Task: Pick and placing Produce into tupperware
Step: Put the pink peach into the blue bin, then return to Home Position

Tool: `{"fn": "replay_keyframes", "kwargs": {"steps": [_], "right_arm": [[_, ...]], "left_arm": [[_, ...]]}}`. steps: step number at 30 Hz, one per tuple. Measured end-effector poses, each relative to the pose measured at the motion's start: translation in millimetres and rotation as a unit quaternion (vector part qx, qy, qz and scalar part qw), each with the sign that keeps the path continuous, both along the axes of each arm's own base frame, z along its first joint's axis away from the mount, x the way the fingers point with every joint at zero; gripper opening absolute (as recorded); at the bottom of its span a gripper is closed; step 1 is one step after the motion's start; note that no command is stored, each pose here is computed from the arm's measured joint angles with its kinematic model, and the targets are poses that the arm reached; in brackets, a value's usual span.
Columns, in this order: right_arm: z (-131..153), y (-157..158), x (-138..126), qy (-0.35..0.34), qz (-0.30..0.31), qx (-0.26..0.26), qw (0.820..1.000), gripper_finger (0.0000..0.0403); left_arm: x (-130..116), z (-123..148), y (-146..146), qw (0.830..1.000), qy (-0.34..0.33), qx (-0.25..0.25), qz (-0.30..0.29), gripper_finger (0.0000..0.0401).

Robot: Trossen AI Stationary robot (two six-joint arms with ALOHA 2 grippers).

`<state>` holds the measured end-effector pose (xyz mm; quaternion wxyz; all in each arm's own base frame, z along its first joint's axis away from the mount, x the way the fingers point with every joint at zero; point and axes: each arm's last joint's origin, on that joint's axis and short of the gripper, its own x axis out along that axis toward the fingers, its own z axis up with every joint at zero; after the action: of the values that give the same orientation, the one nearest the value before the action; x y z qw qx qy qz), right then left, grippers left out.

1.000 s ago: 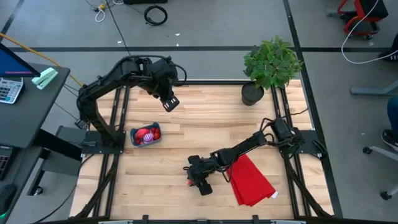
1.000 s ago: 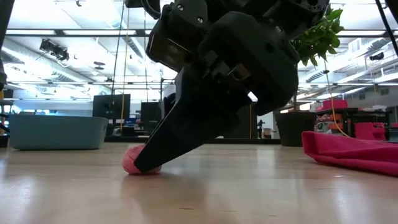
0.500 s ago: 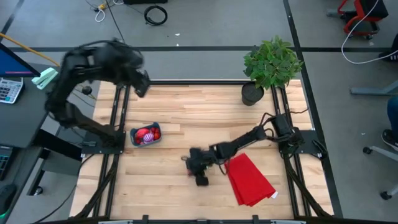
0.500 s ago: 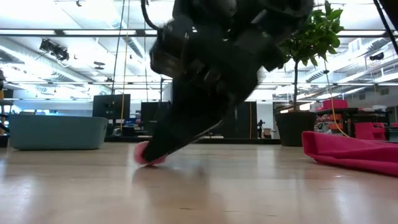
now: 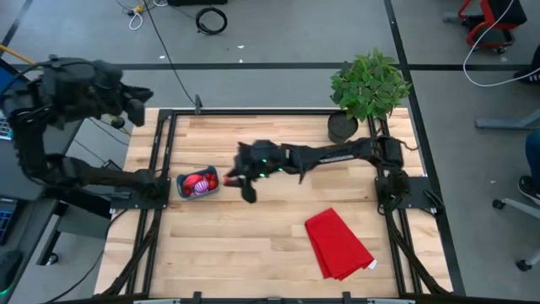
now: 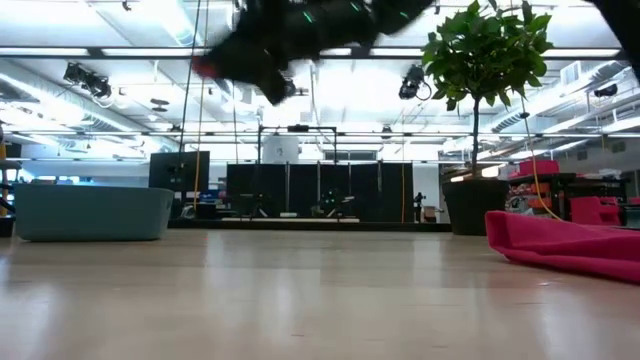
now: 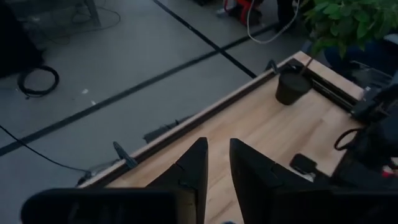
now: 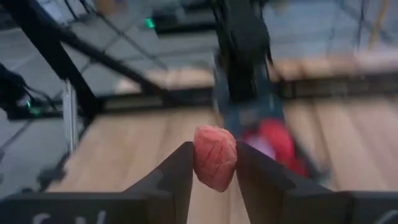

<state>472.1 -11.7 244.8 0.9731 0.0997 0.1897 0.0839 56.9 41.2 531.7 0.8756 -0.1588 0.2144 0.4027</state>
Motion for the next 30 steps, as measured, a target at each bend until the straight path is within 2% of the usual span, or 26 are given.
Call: {"fn": "replay_keyframes", "kwargs": {"steps": [4, 7, 10, 14, 18, 22, 30], "right_arm": [[24, -8, 37, -0.03, 0.011, -0.032, 0.999, 0.0134], [28, -14, 62, -0.024, 0.009, -0.045, 0.999, 0.0139], [19, -23, 80, 0.002, -0.008, -0.04, 0.999, 0.014], [-19, -40, 97, 0.05, -0.039, -0.004, 0.998, 0.014], [-51, -53, 102, 0.091, -0.062, 0.023, 0.994, 0.014], [-70, -53, 102, 0.112, -0.057, 0.007, 0.992, 0.015], [-75, -52, 102, 0.116, -0.06, -0.009, 0.991, 0.021]], "left_arm": [[-12, 1, -5, 1.0, -0.007, 0.013, 0.01, 0.0077], [-15, 2, -6, 1.0, -0.005, 0.02, 0.012, 0.0076], [-17, 1, -7, 1.0, 0.001, 0.026, 0.009, 0.0074], [-16, 1, -7, 0.999, 0.011, 0.032, 0.003, 0.0076], [-16, 1, -7, 0.999, 0.014, 0.034, 0.001, 0.0079], [-16, 1, -7, 0.999, 0.018, 0.038, -0.002, 0.008], [-16, 1, -7, 0.998, 0.03, 0.047, -0.011, 0.008]]}}
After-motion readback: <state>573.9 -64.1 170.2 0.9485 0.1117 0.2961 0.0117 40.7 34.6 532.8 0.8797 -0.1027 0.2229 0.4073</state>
